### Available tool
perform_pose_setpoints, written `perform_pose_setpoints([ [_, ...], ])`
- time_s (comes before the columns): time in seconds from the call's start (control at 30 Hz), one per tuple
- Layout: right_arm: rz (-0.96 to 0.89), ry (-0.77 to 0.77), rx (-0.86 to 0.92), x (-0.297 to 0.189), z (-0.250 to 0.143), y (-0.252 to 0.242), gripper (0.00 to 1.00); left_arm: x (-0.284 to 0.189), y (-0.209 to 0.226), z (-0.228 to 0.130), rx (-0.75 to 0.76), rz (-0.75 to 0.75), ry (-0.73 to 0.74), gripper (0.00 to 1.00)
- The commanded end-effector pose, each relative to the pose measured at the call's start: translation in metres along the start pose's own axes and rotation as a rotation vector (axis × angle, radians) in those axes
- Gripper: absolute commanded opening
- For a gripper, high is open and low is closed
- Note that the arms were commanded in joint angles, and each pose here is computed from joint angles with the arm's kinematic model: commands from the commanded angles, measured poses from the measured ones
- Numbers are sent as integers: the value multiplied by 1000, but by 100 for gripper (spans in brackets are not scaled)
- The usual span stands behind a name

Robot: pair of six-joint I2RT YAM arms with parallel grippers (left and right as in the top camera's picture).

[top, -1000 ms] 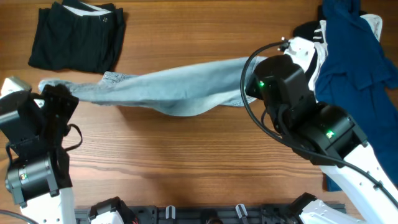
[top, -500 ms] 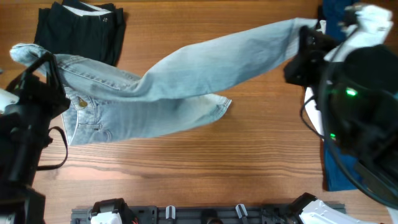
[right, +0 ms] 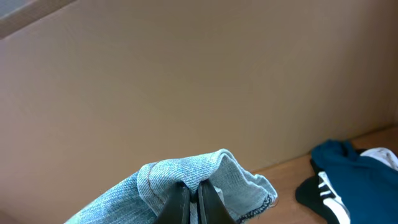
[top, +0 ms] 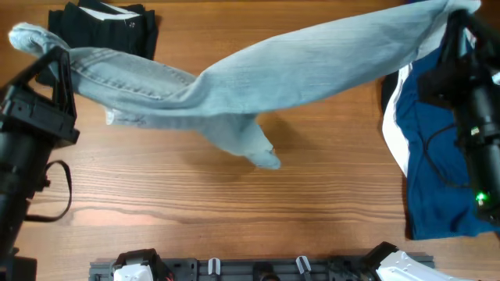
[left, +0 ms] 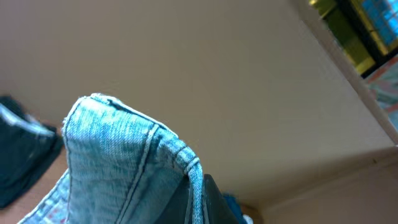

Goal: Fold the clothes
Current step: 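Lift and stretch the shorts between both grippers, then lay them flat, then grasp the waistband corner with the left gripper and leg hem with the right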

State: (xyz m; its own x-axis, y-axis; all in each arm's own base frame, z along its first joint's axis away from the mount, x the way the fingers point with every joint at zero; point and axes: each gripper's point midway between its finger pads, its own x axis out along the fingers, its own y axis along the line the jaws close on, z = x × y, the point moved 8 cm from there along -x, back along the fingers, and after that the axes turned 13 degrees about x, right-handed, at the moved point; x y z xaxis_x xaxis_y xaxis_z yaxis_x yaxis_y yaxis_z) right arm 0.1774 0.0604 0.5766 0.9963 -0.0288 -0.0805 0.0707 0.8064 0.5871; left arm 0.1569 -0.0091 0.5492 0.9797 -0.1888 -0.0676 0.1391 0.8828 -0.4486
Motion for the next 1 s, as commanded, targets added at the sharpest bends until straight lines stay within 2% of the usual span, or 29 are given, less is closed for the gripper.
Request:
perform_pose_setpoints([
  [0.0, -62, 5, -51, 18, -10, 4, 4, 26, 29, -10, -20, 196, 89, 4],
  [0.13, -100, 146, -115, 74, -62, 23, 4, 97, 71, -38, -55, 326, 305, 4],
  [0.17, -119, 217, -132, 104, -93, 31, 4, 132, 96, -52, -53, 415, 378, 4],
  [0.23, -121, 301, -139, 131, -126, 38, 4, 163, 128, -69, -48, 552, 442, 4],
  [0.37, -26, 596, -154, 192, -225, 55, 5, 198, 208, -109, -67, 831, 616, 4],
  [0.4, -26, 633, -160, 202, -242, 55, 7, 202, 227, -119, -70, 868, 671, 4],
  [0.43, -37, 711, -176, 224, -283, 50, 22, 203, 259, -134, -84, 945, 755, 4],
  [0.47, -44, 742, -209, 234, -302, 46, 55, 197, 285, -141, -101, 1035, 798, 16],
  [0.5, -46, 743, -233, 237, -304, 44, 83, 194, 292, -142, -115, 1052, 806, 32],
  [0.53, -49, 742, -245, 238, -304, 42, 93, 191, 296, -141, -122, 1061, 806, 37],
  [0.57, -52, 739, -253, 240, -302, 40, 96, 189, 298, -140, -124, 1064, 806, 43],
  [0.63, -87, 722, -241, 247, -286, 26, 100, 187, 299, -138, -123, 1066, 806, 100],
  [0.73, -128, 764, -242, 249, -270, 5, 100, 186, 297, -140, -126, 1065, 822, 100],
  [0.83, -144, 945, -229, 243, -272, -22, 99, 188, 294, -142, -130, 1046, 829, 100],
  [0.9, -150, 1065, -250, 237, -281, -37, 99, 190, 289, -147, -172, 988, 860, 100],
  [0.97, -195, 1113, -263, 237, -291, -49, 100, 192, 283, -154, -161, 879, 932, 100],
])
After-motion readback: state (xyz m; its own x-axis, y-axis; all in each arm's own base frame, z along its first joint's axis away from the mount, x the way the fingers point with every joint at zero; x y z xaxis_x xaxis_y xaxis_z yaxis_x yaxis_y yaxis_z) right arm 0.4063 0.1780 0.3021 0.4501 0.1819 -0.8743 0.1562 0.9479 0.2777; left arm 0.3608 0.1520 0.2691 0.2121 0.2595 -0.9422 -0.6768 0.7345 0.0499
